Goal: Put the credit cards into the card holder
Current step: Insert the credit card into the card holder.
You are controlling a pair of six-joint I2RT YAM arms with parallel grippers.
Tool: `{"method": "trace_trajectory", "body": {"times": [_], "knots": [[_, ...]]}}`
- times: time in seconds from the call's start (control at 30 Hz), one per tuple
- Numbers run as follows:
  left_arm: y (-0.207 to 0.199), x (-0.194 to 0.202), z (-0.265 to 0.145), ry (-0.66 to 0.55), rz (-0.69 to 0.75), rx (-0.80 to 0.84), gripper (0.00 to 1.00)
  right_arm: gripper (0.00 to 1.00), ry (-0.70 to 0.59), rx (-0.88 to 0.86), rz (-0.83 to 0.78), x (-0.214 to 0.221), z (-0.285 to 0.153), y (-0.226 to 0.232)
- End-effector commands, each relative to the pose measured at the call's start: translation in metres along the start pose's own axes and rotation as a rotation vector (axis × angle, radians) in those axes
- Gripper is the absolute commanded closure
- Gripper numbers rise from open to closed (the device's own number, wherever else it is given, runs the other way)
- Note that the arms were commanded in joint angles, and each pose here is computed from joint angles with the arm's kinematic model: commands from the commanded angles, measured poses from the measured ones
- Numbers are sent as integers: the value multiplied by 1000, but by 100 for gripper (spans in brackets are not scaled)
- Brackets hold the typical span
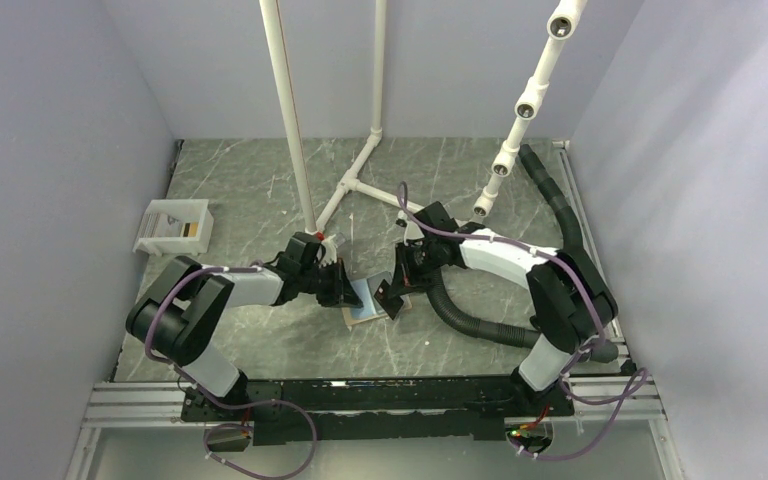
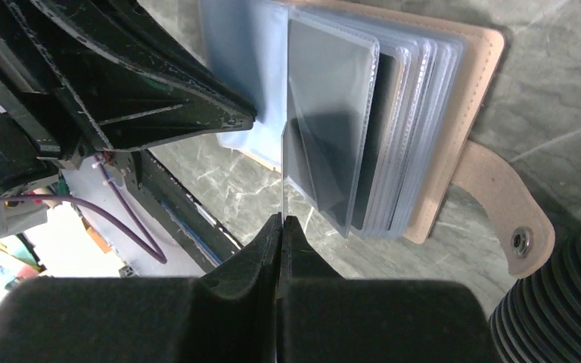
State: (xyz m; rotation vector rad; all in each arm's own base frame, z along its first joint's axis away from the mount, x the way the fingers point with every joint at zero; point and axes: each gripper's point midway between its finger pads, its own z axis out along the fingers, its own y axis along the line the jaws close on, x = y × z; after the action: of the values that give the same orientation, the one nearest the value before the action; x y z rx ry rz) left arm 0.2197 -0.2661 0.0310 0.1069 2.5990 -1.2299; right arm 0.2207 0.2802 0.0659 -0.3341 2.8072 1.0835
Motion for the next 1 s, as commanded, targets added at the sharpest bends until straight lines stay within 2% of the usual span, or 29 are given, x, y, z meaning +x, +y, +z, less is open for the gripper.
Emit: {"method": "trace_trajectory", "body": {"times": [0.0, 0.1, 0.4, 0.7, 0.97], "knots": [[17, -6, 0, -51, 46, -78, 97, 100, -27, 4, -51, -15, 1, 6], [28, 1, 0, -39, 37, -111, 100, 100, -20, 18, -52, -17, 8, 3], [40, 12, -1, -43, 15, -137, 100, 100, 1, 57, -53, -19, 22, -3], [37, 17, 1, -38, 0, -103, 100, 100, -24, 64, -76, -28, 29, -2], [36, 16, -1, -40, 7, -108, 100, 100, -95, 18, -120, -40, 39, 0]]}}
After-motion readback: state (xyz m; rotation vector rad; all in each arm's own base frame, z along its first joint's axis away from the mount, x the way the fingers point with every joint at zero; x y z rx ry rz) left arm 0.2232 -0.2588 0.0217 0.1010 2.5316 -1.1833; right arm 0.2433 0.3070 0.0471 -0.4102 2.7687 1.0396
